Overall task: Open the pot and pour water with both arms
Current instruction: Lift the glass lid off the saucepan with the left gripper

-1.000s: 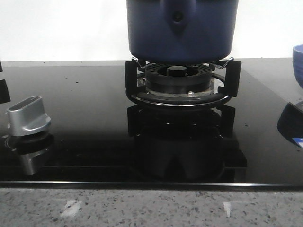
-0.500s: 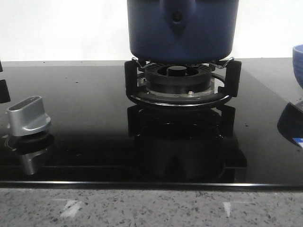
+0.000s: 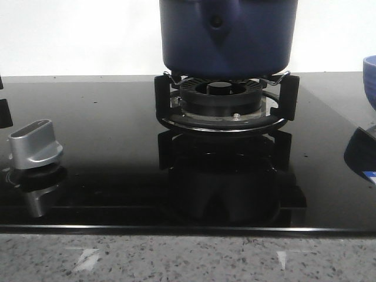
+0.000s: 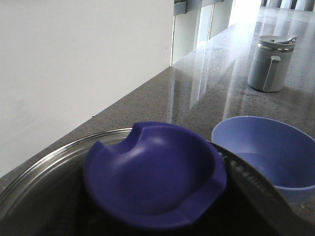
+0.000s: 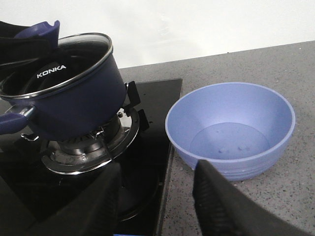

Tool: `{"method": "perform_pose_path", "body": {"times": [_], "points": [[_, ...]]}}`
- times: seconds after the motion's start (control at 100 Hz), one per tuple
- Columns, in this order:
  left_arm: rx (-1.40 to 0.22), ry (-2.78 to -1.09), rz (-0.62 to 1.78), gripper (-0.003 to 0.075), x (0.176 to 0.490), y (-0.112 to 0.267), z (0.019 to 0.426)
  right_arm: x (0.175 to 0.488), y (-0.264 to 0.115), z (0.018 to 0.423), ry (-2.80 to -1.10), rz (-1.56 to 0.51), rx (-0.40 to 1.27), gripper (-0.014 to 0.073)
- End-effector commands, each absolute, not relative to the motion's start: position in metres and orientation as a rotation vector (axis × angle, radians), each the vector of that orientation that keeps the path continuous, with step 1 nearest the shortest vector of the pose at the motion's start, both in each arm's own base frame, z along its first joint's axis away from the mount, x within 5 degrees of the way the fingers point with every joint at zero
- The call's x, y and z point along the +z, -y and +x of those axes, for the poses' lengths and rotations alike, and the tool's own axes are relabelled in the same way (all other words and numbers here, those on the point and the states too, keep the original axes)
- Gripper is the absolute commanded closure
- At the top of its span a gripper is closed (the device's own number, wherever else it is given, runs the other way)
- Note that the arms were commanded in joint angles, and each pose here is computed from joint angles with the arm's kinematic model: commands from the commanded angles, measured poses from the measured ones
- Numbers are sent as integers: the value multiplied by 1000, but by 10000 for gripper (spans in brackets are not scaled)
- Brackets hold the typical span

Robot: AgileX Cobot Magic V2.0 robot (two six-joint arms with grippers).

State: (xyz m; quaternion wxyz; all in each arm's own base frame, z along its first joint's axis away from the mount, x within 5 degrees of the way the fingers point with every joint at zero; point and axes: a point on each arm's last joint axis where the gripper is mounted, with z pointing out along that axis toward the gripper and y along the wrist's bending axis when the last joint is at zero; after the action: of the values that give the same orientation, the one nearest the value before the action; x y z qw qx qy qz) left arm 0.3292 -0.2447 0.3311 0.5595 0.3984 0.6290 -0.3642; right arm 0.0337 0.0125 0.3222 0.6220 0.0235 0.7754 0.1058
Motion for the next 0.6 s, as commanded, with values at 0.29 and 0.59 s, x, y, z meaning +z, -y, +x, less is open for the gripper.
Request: {"method": "perform_pose_path", "body": {"times": [0.29, 0.59], "points": [[-937, -1371, 895, 285, 366, 250, 313, 335, -11, 36, -1701, 62, 232, 285], [-922, -1383, 888, 293, 365, 251, 314, 334, -12, 36, -1718, 61, 240, 286]]}}
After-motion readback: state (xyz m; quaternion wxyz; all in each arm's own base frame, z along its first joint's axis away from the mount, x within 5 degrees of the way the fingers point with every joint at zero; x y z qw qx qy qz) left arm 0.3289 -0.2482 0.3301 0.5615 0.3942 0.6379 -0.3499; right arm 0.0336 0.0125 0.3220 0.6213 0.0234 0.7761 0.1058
